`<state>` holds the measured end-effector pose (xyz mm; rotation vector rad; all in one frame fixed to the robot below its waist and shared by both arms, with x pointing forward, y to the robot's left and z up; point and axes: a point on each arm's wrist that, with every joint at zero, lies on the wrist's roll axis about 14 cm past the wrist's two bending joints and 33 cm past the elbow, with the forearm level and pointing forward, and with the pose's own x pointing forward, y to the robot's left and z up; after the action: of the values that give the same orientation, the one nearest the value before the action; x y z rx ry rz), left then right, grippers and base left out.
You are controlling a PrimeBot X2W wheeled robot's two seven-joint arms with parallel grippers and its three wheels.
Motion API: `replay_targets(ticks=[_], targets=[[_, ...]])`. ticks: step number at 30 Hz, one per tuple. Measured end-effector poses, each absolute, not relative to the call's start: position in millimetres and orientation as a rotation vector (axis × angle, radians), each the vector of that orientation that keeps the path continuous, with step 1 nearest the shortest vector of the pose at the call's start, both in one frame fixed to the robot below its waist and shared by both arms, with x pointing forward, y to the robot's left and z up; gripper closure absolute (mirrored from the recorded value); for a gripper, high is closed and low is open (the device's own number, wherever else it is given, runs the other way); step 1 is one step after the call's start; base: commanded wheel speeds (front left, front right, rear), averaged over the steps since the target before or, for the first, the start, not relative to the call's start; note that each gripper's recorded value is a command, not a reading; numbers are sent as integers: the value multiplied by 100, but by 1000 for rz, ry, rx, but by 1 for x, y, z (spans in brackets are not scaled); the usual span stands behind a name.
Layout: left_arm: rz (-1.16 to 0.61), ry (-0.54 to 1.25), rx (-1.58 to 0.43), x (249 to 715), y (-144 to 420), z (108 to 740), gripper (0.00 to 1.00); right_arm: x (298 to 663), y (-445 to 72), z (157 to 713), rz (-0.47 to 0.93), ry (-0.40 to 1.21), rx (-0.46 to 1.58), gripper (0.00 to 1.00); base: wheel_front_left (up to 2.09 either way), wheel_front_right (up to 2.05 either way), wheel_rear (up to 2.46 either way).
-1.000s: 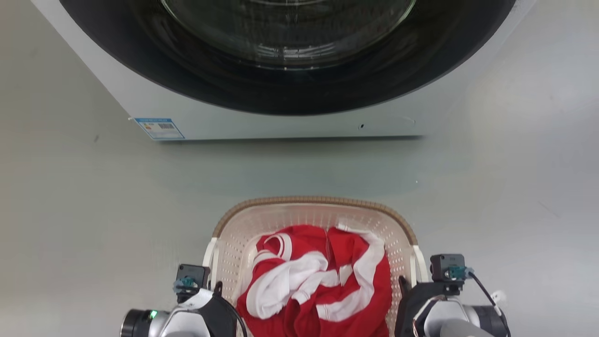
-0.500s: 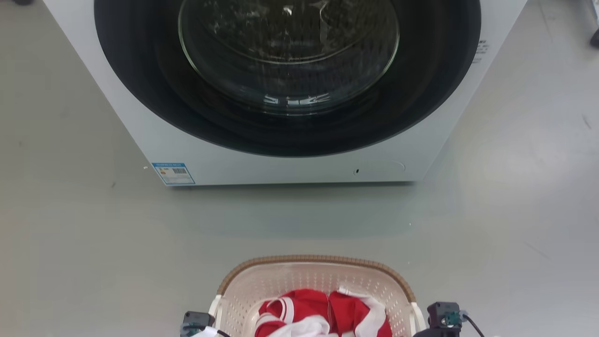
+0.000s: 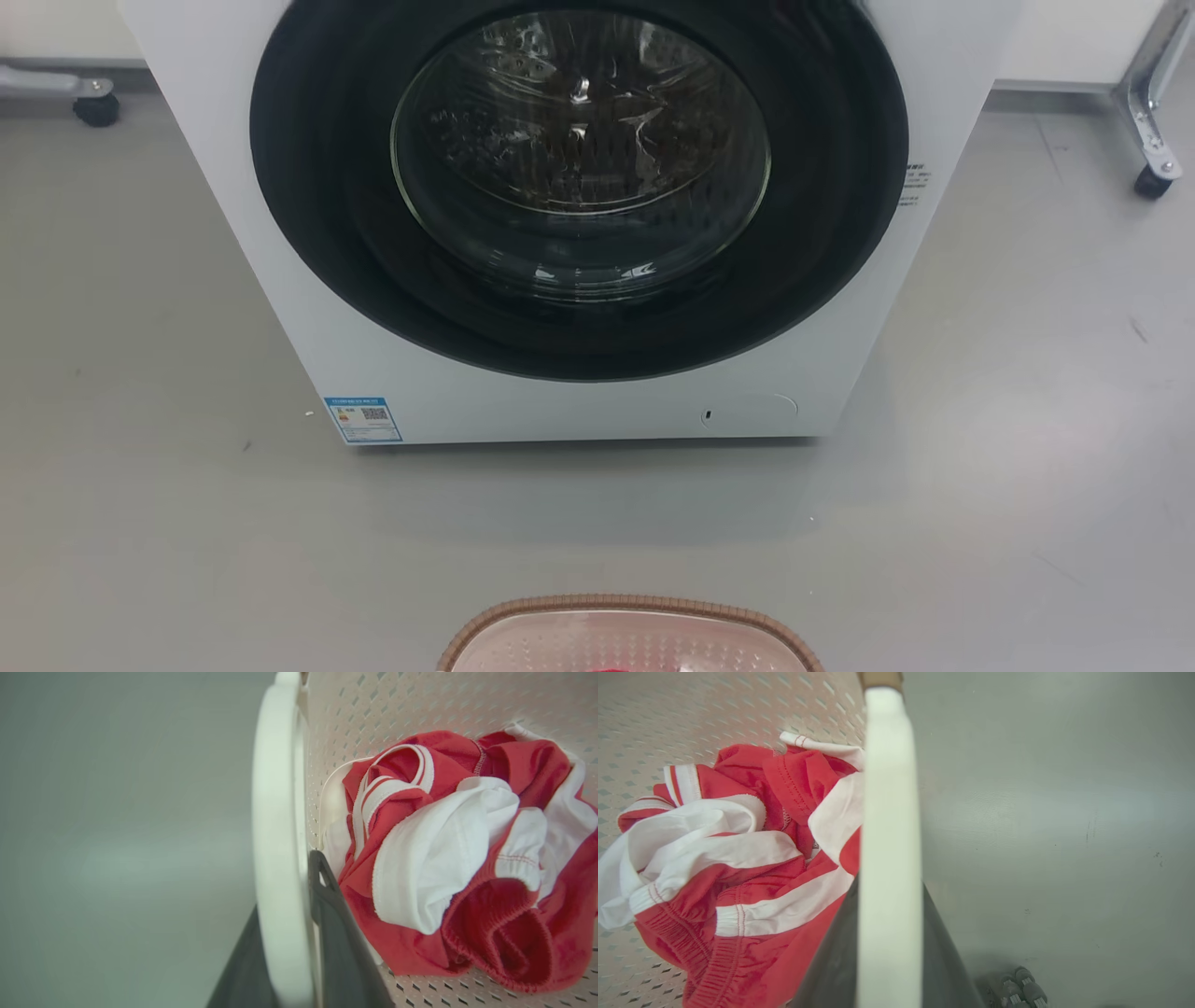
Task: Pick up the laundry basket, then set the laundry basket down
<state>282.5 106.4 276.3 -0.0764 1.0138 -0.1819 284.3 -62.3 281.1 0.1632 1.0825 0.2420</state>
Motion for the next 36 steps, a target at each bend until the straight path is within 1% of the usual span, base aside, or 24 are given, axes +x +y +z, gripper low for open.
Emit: replay_targets(ticks=[9, 36], targets=[[-190, 1022, -67, 264, 105, 279, 100, 268, -63, 286, 240, 1085, 171, 100, 0, 0, 0], [-177, 1044, -88, 257, 104, 276, 100, 264, -66, 283, 219, 1105, 178, 100, 0, 0, 0]])
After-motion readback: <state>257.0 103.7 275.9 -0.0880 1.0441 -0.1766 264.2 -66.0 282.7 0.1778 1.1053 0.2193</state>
